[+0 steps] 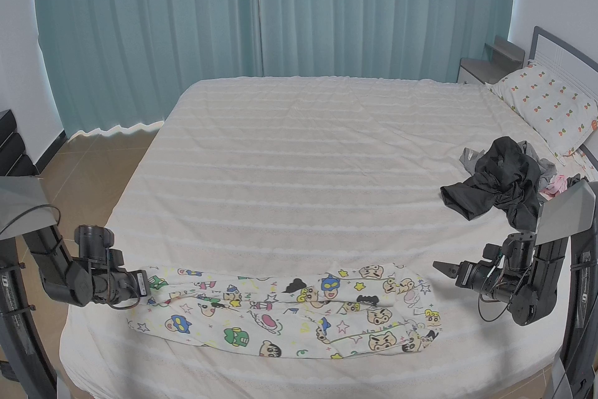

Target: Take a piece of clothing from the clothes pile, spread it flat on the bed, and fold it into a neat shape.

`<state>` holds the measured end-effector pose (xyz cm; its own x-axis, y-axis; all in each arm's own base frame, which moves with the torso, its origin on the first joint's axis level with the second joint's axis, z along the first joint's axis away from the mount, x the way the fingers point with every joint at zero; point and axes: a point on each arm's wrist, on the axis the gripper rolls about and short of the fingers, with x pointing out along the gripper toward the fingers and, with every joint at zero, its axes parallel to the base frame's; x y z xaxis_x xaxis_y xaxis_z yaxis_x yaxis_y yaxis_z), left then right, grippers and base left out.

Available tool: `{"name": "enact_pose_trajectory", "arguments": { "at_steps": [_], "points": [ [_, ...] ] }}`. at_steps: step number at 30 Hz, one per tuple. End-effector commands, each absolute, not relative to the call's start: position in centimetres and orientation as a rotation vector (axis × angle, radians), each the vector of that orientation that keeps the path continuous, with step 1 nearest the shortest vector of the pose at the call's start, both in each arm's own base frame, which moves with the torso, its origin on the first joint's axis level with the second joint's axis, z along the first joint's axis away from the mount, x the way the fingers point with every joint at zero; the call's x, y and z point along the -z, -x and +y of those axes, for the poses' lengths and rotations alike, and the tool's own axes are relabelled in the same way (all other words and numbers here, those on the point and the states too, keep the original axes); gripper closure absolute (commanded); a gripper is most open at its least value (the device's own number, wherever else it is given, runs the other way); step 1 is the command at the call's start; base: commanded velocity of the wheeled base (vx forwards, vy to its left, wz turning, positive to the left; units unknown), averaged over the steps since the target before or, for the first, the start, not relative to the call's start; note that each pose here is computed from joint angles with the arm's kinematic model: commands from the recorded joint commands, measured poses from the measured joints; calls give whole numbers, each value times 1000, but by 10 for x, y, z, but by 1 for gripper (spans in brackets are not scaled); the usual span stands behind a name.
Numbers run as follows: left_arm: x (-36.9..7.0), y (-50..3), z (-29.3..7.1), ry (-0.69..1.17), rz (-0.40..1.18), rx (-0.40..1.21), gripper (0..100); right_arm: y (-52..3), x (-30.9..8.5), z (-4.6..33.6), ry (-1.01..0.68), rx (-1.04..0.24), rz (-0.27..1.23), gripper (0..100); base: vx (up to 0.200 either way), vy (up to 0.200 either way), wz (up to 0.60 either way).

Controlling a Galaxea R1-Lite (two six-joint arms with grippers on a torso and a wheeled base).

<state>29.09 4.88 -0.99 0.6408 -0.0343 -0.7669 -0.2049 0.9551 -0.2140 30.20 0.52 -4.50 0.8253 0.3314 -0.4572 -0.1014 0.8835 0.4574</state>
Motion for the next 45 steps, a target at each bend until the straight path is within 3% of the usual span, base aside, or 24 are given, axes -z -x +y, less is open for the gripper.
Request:
{"name": "enact_pose_trajectory", "arguments": {
  "at_steps": [1, 13, 17, 22, 25, 31, 34, 35, 36, 37, 38, 39, 45],
  "points": [
    [-17, -287, 96, 312, 809, -177, 100, -302, 44, 5, -431, -241, 546, 0, 0, 0, 0],
    [-56, -272, 202, 379, 745, -385, 100, -302, 44, 5, -432, -239, 546, 0, 0, 0, 0],
    [-67, -268, 220, 385, 736, -423, 100, -302, 44, 5, -431, -241, 546, 0, 0, 0, 0],
    [-80, -263, 213, 383, 739, -419, 100, -302, 45, 5, -432, -240, 548, 0, 0, 0, 0],
    [-89, -265, 193, 369, 749, -384, 100, -302, 45, 5, -432, -240, 548, 0, 0, 0, 0],
    [-106, -266, 99, 296, 782, -248, 100, -303, 44, 5, -431, -241, 546, 0, 0, 0, 0],
    [-110, -267, 70, 299, 782, -218, 100, -303, 44, 5, -432, -239, 546, 0, 0, 0, 0],
    [-113, -269, 41, 293, 779, -191, 100, -303, 44, 5, -432, -239, 546, 0, 0, 0, 0],
    [-113, -269, 41, 293, 779, -191, 100, -303, 44, 5, -432, -239, 546, 0, 0, 0, 0],
    [-113, -272, 12, 281, 783, -168, 100, -303, 44, 5, -432, -239, 546, 0, 0, 0, 0],
    [-113, -272, 12, 281, 783, -168, 100, -303, 44, 5, -432, -239, 546, 0, 0, 0, 0],
    [-113, -272, -16, 267, 783, -139, 100, -303, 44, 5, -432, -239, 546, 0, 0, 0, 0],
    [-105, -268, -91, 234, 813, -11, 100, -303, 44, 4, -433, -236, 545, 0, 0, 0, 0]
  ]
}}
